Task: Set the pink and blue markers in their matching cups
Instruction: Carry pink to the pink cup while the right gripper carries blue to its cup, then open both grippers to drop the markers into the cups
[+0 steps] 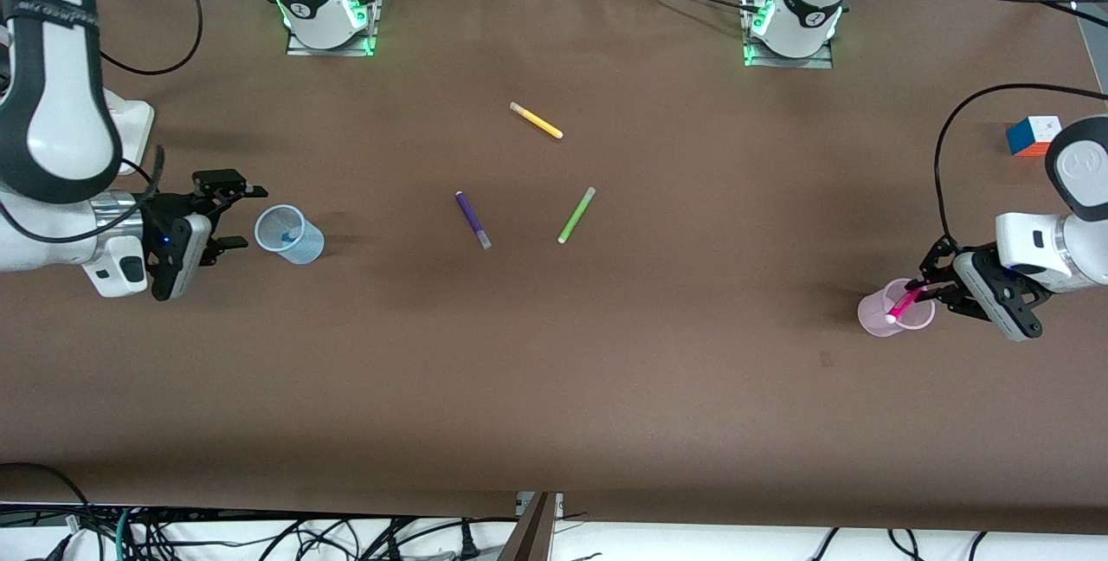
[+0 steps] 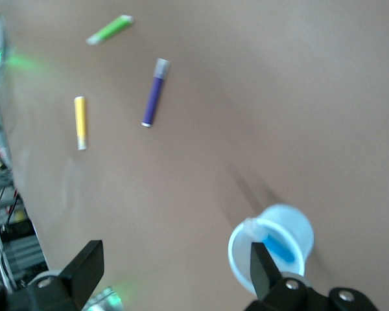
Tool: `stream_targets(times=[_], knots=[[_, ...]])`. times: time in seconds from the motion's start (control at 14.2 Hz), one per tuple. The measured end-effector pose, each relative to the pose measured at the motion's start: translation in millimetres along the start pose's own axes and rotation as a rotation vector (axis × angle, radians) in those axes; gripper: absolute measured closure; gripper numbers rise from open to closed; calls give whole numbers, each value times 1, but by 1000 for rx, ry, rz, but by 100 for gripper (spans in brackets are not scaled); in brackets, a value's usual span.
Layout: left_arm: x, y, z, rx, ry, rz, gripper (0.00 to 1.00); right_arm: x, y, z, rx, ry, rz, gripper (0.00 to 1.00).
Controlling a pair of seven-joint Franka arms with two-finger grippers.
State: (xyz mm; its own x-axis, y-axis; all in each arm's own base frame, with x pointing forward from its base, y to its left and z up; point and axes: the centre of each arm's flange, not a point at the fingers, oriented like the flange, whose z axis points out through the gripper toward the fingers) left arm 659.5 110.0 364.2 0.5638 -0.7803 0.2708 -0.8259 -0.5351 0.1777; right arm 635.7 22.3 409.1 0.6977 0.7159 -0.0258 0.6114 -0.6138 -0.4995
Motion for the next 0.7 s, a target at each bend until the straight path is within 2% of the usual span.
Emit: stream_targets(times=[0.14, 0.28, 0.35, 0.49, 0.56, 0.7], knots=[[-22, -15, 12, -8, 40, 63, 82, 7, -10, -6, -67, -61, 137, 0], [-45, -26, 28, -35, 96, 101, 82, 1, -14, -16, -98, -111, 306, 0], [-55, -31, 39, -48, 122, 117, 82, -3, -17, -23, -140, -137, 405, 0], [-71, -39, 61, -66, 166, 137, 82, -4, -32, -38, -267, -173, 561, 0], [-77, -42, 71, -73, 190, 149, 82, -3, -48, -45, -329, -177, 595, 0], [-86, -47, 86, -76, 234, 167, 82, -10, -79, -60, -410, -121, 601, 0]])
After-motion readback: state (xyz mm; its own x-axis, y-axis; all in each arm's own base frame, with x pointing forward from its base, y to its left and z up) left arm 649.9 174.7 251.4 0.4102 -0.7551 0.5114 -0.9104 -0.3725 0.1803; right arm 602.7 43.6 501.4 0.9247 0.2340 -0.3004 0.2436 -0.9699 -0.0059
